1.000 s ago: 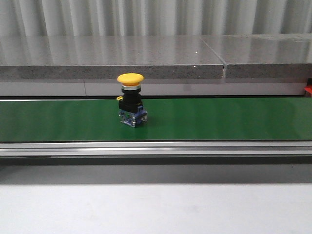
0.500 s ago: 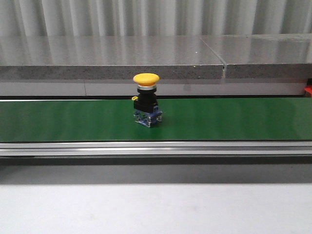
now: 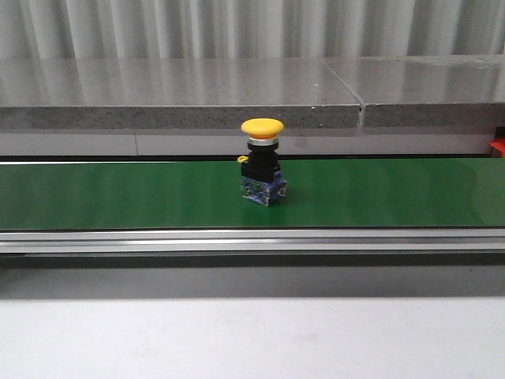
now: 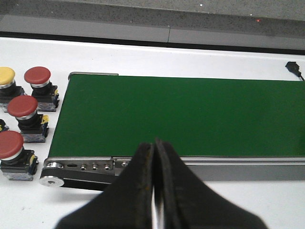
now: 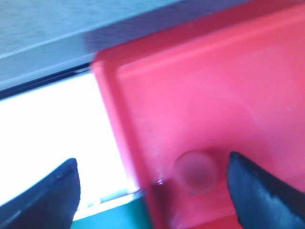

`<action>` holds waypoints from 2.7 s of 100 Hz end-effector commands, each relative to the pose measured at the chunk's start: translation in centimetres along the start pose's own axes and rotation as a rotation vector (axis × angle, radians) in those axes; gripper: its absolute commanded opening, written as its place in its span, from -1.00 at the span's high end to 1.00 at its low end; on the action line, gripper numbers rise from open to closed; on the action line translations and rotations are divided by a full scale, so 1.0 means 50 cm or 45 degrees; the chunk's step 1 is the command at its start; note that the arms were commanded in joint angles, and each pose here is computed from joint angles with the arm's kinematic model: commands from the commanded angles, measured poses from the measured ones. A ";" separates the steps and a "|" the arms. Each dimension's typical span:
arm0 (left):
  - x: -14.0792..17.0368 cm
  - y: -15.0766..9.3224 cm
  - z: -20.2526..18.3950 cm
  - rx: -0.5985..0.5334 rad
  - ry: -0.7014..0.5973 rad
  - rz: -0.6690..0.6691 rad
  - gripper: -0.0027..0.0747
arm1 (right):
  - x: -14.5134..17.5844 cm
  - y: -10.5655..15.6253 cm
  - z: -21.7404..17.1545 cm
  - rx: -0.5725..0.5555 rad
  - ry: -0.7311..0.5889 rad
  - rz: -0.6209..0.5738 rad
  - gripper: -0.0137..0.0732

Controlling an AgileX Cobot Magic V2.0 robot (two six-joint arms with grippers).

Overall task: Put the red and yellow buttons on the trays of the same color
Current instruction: 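Carry the red button into the red tray and open the right gripper, then grasp the yellow button on the belt with the right gripper, then lower the yellow button into the yellow tray and release it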

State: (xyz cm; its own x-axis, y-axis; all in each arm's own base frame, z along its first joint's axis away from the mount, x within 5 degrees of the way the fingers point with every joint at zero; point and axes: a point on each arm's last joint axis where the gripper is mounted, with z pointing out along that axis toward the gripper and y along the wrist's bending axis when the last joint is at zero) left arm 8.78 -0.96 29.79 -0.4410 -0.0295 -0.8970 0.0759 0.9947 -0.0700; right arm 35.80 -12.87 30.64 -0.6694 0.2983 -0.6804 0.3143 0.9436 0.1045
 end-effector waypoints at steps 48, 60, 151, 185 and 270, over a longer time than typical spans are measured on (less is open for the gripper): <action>-0.028 -0.004 -0.007 0.020 -0.119 -0.005 0.99 | 0.177 0.198 -0.172 -0.332 0.202 -0.526 -0.75; -0.028 -0.004 -0.007 0.020 -0.119 -0.005 0.99 | 0.193 0.228 -0.179 -0.409 0.238 -0.652 -0.75; -0.028 -0.004 -0.007 0.020 -0.119 -0.005 0.99 | 0.254 0.405 -0.082 -0.764 0.146 -0.940 -0.75; -0.028 -0.004 -0.007 0.020 -0.119 -0.005 0.99 | 0.244 0.411 -0.057 -0.717 0.059 -0.913 -0.75; -0.028 -0.004 -0.007 0.020 -0.119 -0.005 0.99 | 0.117 0.278 -0.195 -0.519 -0.141 -0.651 0.53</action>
State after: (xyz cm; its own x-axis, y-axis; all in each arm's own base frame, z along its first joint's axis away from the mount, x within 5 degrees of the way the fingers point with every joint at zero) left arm 8.78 -0.96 29.79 -0.4410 -0.0295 -0.8970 0.0759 0.9947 -0.0700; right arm 30.47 6.16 31.43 -0.6479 -0.3025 -0.6991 -0.4422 0.8967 0.0218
